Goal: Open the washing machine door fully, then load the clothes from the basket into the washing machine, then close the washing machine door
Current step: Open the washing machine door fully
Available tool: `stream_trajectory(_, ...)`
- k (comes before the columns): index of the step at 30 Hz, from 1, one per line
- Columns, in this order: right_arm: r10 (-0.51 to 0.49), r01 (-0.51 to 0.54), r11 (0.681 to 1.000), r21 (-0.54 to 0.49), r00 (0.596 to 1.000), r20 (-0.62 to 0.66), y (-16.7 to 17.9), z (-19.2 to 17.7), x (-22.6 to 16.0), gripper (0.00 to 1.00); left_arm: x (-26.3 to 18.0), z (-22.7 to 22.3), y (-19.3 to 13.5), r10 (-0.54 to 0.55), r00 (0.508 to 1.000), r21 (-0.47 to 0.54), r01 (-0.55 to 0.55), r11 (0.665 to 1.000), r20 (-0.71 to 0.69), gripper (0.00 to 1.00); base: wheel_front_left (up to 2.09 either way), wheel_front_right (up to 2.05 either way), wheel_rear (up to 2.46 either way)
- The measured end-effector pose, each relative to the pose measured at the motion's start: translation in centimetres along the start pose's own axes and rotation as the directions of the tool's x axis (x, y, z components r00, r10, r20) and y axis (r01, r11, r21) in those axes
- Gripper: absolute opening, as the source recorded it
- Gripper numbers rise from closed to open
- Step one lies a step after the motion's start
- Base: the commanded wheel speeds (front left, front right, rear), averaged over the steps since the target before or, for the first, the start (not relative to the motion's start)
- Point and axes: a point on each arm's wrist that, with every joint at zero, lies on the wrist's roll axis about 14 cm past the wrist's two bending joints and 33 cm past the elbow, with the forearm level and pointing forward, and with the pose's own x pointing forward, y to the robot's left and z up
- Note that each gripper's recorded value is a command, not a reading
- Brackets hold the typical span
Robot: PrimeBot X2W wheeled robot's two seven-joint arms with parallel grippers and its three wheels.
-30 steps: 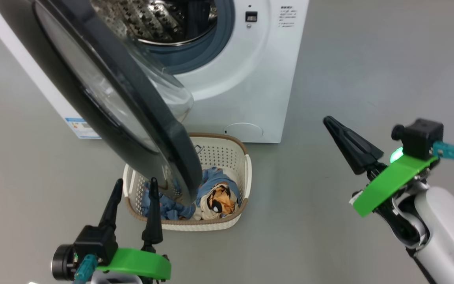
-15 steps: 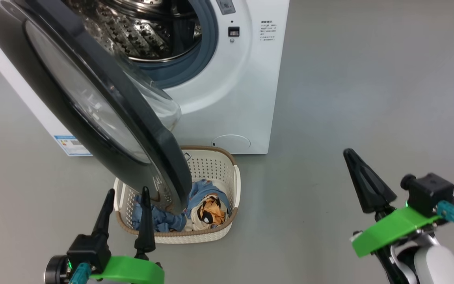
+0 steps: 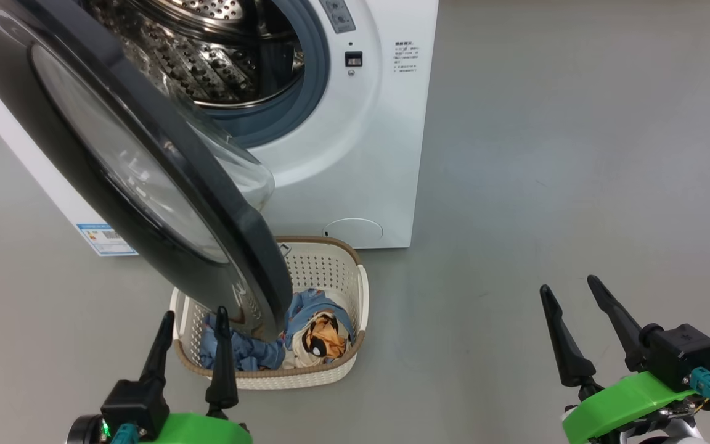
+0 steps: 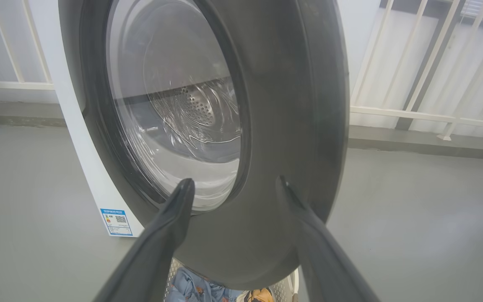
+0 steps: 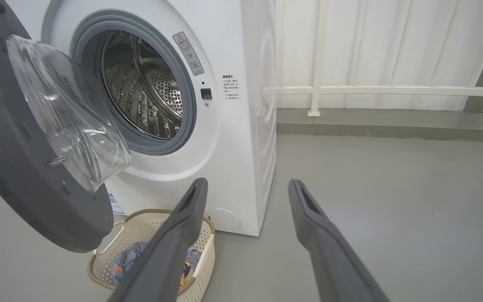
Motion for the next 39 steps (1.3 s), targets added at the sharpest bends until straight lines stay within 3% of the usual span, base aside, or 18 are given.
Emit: stream_trajectory(39, -0.039, 0.039, 0.999, 0.012, 0.999, -0.02, -0.9, -0.9, -1.2, 1.0, -0.9, -0.1, -1.1, -0.038, 0.999, 0.0, 0.038, 0.999, -0.006, 1.0, 0.0, 0.0, 0.0)
